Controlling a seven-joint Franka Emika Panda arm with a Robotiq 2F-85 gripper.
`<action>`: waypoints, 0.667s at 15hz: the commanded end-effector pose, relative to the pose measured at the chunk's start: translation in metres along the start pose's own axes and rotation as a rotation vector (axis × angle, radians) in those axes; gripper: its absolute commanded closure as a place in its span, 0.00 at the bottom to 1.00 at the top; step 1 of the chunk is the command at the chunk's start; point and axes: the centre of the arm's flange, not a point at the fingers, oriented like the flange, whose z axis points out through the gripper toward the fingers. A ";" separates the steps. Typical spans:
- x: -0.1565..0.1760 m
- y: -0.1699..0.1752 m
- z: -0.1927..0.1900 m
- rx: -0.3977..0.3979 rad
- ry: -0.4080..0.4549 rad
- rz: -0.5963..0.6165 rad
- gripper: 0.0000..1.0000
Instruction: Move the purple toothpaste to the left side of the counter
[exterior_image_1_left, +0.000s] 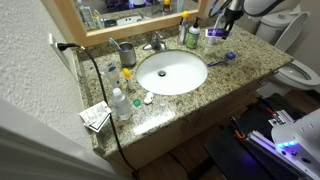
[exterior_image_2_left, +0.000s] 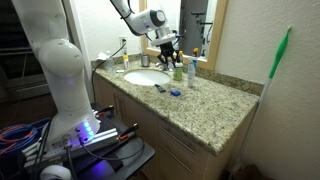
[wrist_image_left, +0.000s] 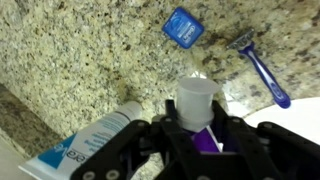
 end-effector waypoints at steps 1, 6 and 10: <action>-0.020 -0.034 -0.074 0.063 0.127 -0.105 0.88; -0.003 -0.028 -0.072 0.039 0.139 -0.057 0.63; 0.048 -0.090 -0.072 0.113 0.159 -0.245 0.88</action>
